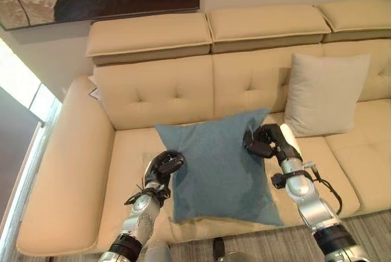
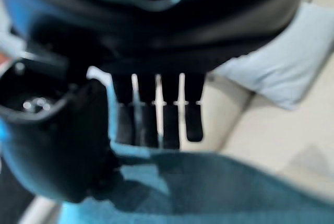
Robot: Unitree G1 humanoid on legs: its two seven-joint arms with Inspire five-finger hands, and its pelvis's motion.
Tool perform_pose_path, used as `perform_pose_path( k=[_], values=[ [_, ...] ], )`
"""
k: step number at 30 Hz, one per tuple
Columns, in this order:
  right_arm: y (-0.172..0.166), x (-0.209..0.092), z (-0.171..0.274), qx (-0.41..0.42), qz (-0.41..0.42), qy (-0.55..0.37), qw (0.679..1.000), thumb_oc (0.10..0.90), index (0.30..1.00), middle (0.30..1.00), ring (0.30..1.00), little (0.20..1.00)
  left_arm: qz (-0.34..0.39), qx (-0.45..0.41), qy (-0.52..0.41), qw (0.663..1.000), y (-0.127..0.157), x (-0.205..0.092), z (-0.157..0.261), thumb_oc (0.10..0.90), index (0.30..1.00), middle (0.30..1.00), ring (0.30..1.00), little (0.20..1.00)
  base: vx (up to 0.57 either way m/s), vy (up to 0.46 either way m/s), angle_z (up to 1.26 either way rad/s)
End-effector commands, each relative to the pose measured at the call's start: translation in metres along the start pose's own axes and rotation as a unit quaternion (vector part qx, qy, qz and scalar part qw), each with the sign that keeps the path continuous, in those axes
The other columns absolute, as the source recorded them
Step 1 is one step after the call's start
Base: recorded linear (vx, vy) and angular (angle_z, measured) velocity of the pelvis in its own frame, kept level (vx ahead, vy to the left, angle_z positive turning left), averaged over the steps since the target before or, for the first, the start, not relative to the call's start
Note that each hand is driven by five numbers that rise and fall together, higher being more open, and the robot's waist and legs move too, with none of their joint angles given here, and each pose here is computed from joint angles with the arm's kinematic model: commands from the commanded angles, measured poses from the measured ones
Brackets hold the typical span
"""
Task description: Pick up all the scattered cushions and arrange them neatly on the sofa.
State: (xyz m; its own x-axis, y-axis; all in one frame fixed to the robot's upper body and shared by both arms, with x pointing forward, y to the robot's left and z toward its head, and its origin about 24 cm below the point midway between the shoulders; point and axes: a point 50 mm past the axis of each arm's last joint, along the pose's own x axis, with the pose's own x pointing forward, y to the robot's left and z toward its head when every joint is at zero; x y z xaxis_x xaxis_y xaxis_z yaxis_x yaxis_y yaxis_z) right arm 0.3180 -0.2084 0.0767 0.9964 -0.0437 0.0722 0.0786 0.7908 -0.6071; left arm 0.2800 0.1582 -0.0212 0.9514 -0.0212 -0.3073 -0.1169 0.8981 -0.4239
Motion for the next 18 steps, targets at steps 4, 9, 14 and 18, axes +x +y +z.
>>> perform_pose_path(
  k=[4, 9, 14, 18],
  values=[
    [-0.001, 0.014, 0.056, 0.040, -0.006, -0.121, 0.992, 0.400, 0.300, 0.300, 0.300, 0.300, -0.112, 0.035, -0.186, 0.975, -0.062, 0.020, 0.096, 0.400, 0.300, 0.300, 0.300, 0.300, 0.15, 0.121, 0.12],
    [-0.015, 0.036, 0.092, 0.021, -0.023, -0.167, 0.986, 0.400, 0.300, 0.300, 0.300, 0.300, -0.137, 0.057, -0.234, 0.961, -0.083, 0.024, 0.130, 0.400, 0.300, 0.300, 0.300, 0.300, -0.04, 0.075, 0.09],
    [-0.058, 0.060, 0.164, -0.029, -0.095, -0.262, 0.960, 0.400, 0.300, 0.300, 0.300, 0.300, -0.179, 0.093, -0.368, 0.908, -0.139, 0.017, 0.235, 0.400, 0.300, 0.300, 0.300, 0.300, -0.15, 0.064, 0.22],
    [-0.098, 0.070, 0.203, -0.065, -0.169, -0.287, 0.941, 0.400, 0.300, 0.300, 0.300, 0.300, -0.188, 0.125, -0.449, 0.864, -0.169, -0.003, 0.292, 0.400, 0.300, 0.300, 0.300, 0.300, -0.15, 0.074, 0.17]
  ],
)
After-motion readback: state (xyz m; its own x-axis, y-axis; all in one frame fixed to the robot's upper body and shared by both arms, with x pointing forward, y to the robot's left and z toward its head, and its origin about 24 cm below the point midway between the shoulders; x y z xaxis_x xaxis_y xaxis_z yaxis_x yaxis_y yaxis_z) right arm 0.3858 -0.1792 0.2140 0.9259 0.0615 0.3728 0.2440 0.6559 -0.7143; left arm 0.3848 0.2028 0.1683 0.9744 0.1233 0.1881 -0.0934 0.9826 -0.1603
